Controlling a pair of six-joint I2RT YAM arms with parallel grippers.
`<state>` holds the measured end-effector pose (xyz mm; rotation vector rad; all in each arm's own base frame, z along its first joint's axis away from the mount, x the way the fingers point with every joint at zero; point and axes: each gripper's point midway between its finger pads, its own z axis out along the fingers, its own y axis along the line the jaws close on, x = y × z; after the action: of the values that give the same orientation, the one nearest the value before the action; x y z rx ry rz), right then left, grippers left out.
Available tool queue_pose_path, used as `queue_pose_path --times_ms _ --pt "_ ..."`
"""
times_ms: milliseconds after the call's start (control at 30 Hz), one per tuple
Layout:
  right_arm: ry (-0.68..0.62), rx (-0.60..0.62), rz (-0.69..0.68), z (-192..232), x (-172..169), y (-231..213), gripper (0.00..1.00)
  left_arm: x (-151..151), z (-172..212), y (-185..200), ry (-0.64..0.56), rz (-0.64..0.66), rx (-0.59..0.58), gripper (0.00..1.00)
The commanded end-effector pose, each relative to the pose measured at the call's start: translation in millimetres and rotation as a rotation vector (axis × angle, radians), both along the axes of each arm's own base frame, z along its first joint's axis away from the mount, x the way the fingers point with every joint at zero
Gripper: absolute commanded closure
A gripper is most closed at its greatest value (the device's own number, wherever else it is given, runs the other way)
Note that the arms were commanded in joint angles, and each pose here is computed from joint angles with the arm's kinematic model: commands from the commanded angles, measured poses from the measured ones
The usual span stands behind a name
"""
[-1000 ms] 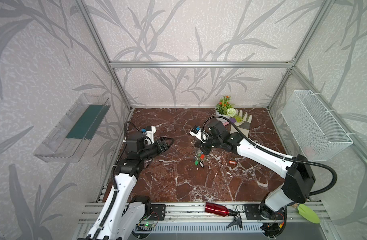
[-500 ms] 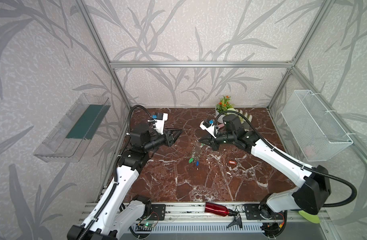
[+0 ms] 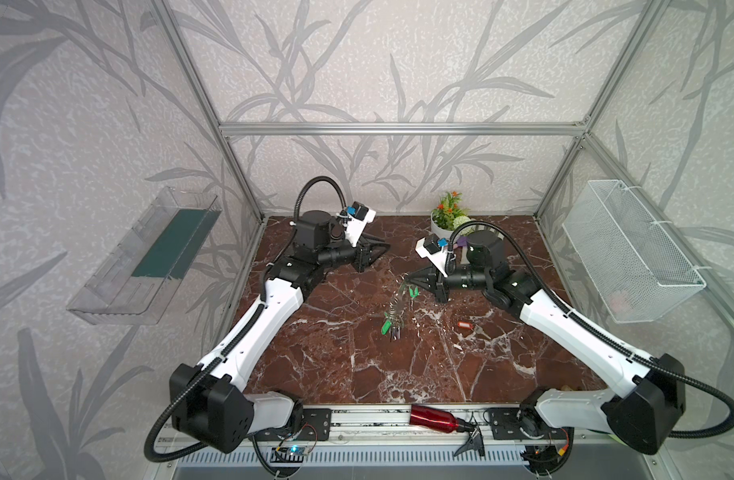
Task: Put the keys on the keyring
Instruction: 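Lift the keyring plate with the right gripper while the left gripper rises toward it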
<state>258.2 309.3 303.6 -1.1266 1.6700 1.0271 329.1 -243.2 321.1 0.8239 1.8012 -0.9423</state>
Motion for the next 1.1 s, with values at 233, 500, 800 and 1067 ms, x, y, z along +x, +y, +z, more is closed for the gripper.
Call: queue_pose_path --times_ms 233,500,800,1067 --pt "-0.01 0.09 0.043 15 6 5 1.0 -22 -43 -23 0.041 -0.252 0.151 0.64" --pt "0.039 0.105 0.002 10 36 -5 1.0 -31 -42 -29 0.035 -0.318 0.135 0.56" --pt "0.067 0.103 -0.01 1 46 -6 1.0 -45 -40 -41 0.029 -0.382 0.134 0.44" --pt "0.088 0.145 0.024 9 42 -10 1.0 -30 -20 -16 -0.01 -0.236 0.05 0.45"
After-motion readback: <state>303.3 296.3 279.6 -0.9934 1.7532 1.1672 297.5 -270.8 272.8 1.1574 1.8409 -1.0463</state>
